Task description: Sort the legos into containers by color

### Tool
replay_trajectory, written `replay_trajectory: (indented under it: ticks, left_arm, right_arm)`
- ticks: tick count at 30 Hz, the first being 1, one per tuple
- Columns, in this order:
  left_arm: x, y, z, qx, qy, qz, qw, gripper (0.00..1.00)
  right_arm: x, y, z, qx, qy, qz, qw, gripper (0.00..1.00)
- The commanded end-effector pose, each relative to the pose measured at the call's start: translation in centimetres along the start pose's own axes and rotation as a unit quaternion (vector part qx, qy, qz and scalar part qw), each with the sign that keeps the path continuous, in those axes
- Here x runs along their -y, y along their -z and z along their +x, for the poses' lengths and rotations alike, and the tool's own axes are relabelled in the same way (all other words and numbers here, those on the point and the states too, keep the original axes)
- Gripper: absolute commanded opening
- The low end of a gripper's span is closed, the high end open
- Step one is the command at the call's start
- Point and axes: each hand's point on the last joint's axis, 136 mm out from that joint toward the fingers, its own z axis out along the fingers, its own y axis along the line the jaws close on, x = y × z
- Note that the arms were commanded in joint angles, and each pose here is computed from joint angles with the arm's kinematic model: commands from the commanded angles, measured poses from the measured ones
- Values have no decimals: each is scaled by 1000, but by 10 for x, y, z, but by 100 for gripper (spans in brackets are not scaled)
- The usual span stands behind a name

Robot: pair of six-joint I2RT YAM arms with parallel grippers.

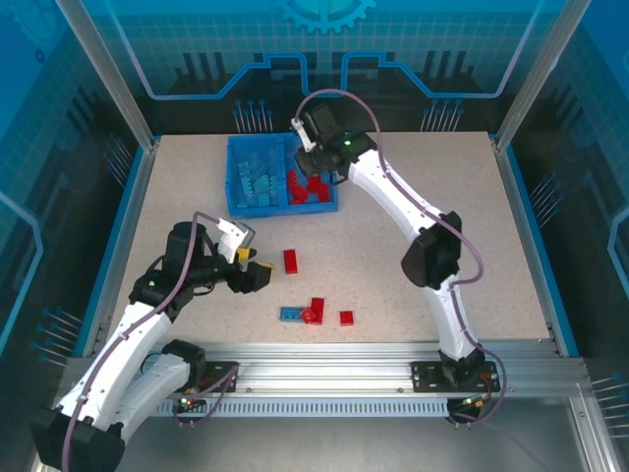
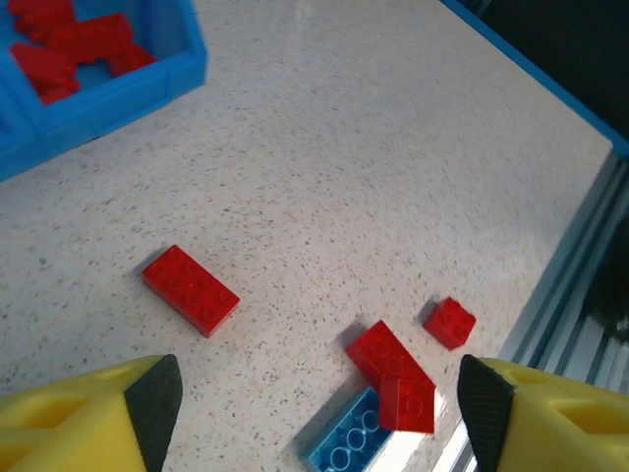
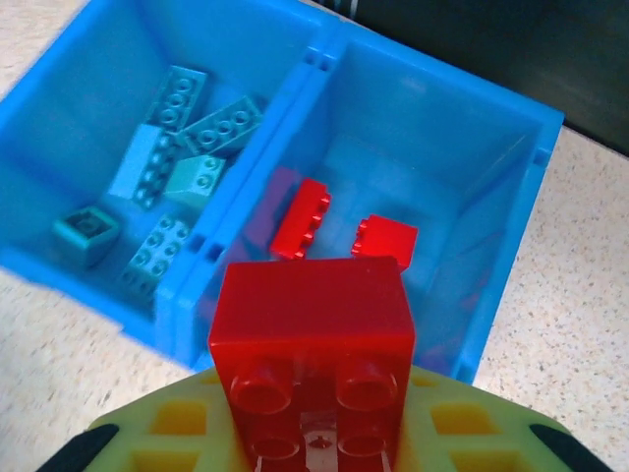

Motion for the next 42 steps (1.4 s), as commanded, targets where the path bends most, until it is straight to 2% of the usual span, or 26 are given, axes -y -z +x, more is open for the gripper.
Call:
replay_trajectory:
  ticks: [1, 7, 13, 16, 20, 25, 29, 33, 37, 38, 42]
  left_arm:
    - [-9, 4, -25, 29, 54, -36, 997, 74]
    - [-12, -7, -30, 14, 75, -54, 996, 73]
    - [-26, -15, -25, -14, 125, -93, 988, 70]
    - [-33, -19, -24, -28, 146, -111, 983, 72]
    - [-39, -30, -18, -66, 159, -136, 976, 72]
    - [-35, -48, -10, -101, 162, -167, 967, 73]
    - [-16, -64, 5, -138, 142, -166, 966, 75]
    - [3, -66, 30, -174, 163, -162, 957, 76]
    - [29, -61, 65, -217, 129, -150, 956, 77]
    - [37, -60, 74, -226, 103, -134, 959, 77]
    - [59, -55, 102, -233, -68, -60, 968, 77]
  right_arm:
    - [6, -37, 19, -41, -42, 20, 998, 26]
    - [5, -85, 18, -27, -78, -14, 997, 32]
    - [8, -83, -11, 22, -92, -32, 995, 50]
    - [9, -63, -28, 45, -95, -39, 994, 55]
    - [15, -21, -44, 58, -108, -45, 991, 57]
    - [17, 51, -47, 50, -118, -91, 988, 61]
    - [13, 100, -27, 31, -116, -131, 984, 63]
    - [13, 133, 10, 10, -104, -134, 985, 66]
    - [16, 145, 44, -11, -100, -128, 987, 70]
    - [17, 146, 53, -18, -99, -125, 987, 71]
    - [20, 145, 79, -41, -91, -114, 988, 74]
